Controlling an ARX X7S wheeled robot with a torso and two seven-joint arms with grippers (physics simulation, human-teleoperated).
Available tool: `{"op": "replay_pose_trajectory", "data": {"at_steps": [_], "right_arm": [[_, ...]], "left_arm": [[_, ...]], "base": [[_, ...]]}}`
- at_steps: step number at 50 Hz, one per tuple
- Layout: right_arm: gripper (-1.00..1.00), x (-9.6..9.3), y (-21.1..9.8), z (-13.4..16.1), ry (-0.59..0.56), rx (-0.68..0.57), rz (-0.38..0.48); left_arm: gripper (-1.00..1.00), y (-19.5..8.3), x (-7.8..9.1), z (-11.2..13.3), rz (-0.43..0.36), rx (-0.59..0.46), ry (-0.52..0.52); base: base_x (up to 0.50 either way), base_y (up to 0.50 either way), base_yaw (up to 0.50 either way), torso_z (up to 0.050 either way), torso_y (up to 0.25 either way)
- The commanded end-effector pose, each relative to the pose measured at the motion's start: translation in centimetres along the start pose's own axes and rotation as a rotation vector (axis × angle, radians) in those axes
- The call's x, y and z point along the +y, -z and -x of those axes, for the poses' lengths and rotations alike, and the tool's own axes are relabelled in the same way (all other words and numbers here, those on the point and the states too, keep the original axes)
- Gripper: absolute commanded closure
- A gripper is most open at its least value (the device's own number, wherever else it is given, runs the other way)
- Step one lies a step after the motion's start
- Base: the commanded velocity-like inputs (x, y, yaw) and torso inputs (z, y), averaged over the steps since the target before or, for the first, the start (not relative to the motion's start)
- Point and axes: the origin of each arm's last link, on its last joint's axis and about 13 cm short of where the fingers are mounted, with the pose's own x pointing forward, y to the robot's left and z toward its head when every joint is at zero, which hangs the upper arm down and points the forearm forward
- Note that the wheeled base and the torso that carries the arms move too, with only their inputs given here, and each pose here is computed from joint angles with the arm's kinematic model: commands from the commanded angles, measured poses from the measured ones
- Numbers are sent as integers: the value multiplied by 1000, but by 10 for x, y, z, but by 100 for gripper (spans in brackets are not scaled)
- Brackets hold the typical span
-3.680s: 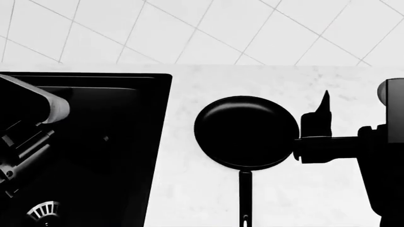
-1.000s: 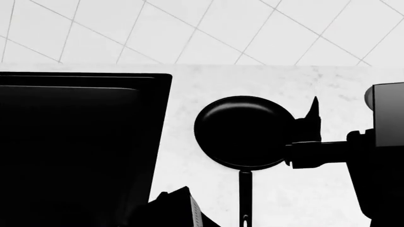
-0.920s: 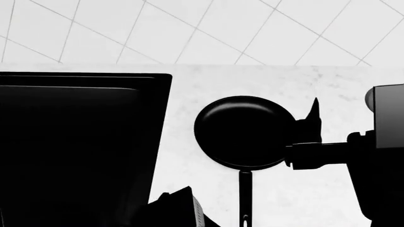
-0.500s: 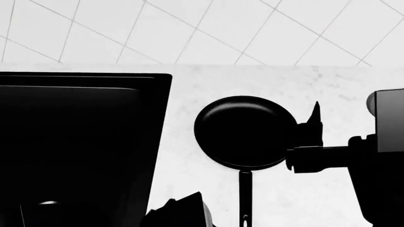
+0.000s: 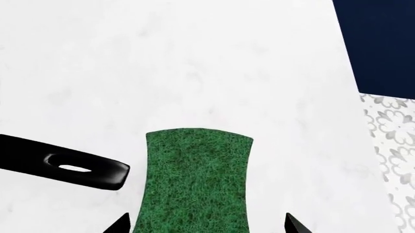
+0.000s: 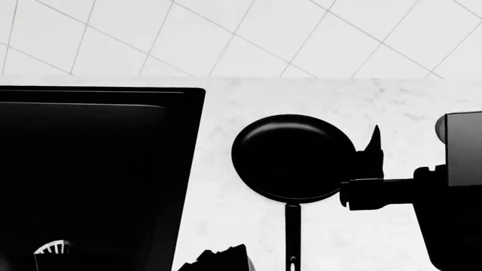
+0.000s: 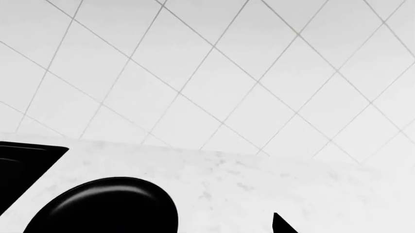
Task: Pick the pan and sponge and place them into the sink. Then turn on the water.
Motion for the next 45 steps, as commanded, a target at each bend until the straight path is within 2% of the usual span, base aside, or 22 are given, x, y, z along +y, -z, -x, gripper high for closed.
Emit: {"op": "replay_pose_trajectory", "data": {"at_steps": [1,16,17,21,23,35,45], "right_arm": [[-100,0,2,1,0,1,-6],[-100,1,5,0,-1,3,-11],[-100,1,5,0,-1,3,-12],[-100,0,4,-1,1,2,-11],[-100,0,4,-1,1,1,-10],[-100,0,3,-2,1,-1,-12],[-100,-4,-2,1,17,-7,-7]], "left_arm": [[-100,4,-1,-1,-10,26,-5],[-100,4,-1,-1,-1,38,-11],[100,4,-1,-1,0,38,-11],[100,3,0,-1,0,30,-23],[100,1,-2,1,-33,4,-16],[100,-5,-8,6,-73,-8,-24],[100,-4,-11,20,-53,-55,-66]], "base": [[0,0,0,0,0],[0,0,0,0,0],[0,0,0,0,0],[0,0,0,0,0],[0,0,0,0,0],[0,0,0,0,0],[0,0,0,0,0]]}}
